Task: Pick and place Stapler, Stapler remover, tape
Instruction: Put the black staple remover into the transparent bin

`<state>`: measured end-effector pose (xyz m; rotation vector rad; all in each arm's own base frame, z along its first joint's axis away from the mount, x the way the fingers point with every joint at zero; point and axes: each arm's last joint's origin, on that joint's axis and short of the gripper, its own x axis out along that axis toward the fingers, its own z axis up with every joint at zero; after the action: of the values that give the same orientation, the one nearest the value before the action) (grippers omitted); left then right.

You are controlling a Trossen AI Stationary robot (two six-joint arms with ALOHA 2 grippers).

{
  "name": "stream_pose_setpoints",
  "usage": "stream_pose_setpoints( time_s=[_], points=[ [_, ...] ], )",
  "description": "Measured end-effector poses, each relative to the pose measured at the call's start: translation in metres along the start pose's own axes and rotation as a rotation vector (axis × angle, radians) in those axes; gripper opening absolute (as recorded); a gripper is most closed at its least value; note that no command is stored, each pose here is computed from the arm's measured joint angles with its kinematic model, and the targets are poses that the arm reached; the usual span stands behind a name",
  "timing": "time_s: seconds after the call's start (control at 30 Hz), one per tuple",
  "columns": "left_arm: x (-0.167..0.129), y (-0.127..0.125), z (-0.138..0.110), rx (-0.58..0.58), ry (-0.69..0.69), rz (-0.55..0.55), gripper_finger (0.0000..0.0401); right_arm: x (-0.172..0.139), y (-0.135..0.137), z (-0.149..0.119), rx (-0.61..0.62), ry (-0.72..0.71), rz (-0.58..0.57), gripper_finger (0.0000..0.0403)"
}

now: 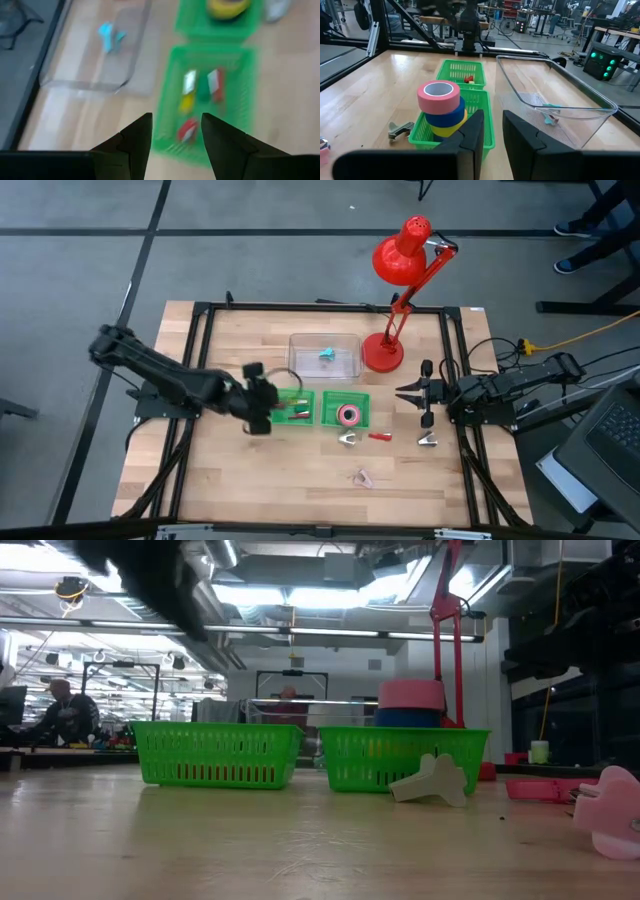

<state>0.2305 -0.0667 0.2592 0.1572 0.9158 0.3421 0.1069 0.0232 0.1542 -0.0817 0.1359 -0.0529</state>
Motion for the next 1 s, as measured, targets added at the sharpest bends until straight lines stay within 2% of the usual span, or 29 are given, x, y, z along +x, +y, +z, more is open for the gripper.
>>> stream_pose_setpoints(
  time_s=[0.1,0.2,0.37,0.63,0.83,1.0],
  points=[
    [-0.002,0.025,-0.019,0.004,0.001,0.032,0.0168,0.000,0.000,0.000,0.000,0.000,0.000,0.0072],
    [-0.003,0.043,-0.035,-0.135,-0.005,0.023,0.0168,0.000,0.000,0.000,0.000,0.000,0.000,0.0072],
    [0.006,0.068,-0.056,-0.225,-0.068,0.069,0.0168,0.000,0.000,0.000,0.000,0.000,0.000,0.0072],
    [0.034,0.084,-0.090,-0.244,-0.415,0.021,0.0168,0.000,0.000,0.000,0.000,0.000,0.000,0.0072],
    [0.042,0.094,-0.120,-0.244,-0.697,-0.005,0.0168,0.000,0.000,0.000,0.000,0.000,-0.001,0.0072],
    [0.044,0.090,-0.135,-0.232,-0.803,-0.065,0.0168,0.000,0.000,0.000,0.000,0.000,-0.002,0.0072]
  ],
)
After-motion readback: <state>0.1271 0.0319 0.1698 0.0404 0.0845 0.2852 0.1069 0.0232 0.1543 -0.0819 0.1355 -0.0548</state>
